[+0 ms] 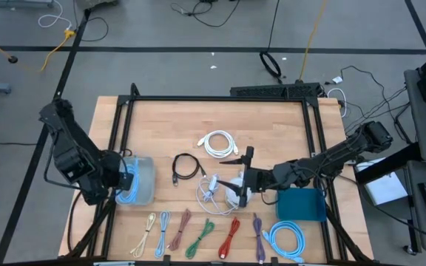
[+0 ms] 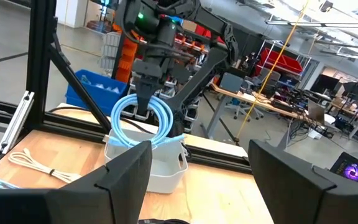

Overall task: Pick & Place USB Port
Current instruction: Put the top light blue HDMI cable into the gray bin

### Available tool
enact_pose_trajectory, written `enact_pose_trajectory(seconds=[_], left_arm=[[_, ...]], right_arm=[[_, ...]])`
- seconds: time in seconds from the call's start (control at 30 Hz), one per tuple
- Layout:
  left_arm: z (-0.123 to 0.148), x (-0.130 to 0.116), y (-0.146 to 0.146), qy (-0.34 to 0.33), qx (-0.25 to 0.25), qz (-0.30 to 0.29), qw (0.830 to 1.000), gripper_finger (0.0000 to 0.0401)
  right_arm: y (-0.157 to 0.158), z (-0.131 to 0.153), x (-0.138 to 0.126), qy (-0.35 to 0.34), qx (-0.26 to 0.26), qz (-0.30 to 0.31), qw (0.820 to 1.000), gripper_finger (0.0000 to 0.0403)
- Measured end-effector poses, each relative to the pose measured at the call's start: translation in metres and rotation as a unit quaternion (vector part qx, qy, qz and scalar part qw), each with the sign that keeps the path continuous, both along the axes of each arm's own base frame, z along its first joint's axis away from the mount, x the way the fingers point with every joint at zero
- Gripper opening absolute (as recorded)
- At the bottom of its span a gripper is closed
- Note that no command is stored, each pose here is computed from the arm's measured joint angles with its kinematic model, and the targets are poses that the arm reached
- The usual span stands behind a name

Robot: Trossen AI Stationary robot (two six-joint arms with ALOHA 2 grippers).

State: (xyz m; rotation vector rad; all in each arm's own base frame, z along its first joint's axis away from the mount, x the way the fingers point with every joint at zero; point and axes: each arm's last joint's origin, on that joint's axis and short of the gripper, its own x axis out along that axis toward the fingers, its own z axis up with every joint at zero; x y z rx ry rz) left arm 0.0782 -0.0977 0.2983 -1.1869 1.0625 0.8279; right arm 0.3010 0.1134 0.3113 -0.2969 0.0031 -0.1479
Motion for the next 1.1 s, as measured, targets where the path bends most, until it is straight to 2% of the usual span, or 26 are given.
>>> enact_pose_trajectory(seconds=[0.37, 0.67, 1.1], left_arm=[[-0.024, -0.016, 0.017, 0.030, -0.029, 0.012, 0.999, 0.0036], [-0.051, -0.029, 0.035, 0.038, -0.025, 0.010, 0.999, 0.0036], [-0.049, -0.032, 0.041, 0.027, -0.042, 0.012, 0.999, 0.0036]], right_arm=[[0.000, 0.001, 0.000, -0.003, 0.002, 0.000, 1.000, 0.0260], [0.000, 0.001, 0.000, -0.003, 0.001, 0.000, 1.000, 0.0256], [0.000, 0.001, 0.000, -0.003, -0.004, 0.000, 1.000, 0.0255]])
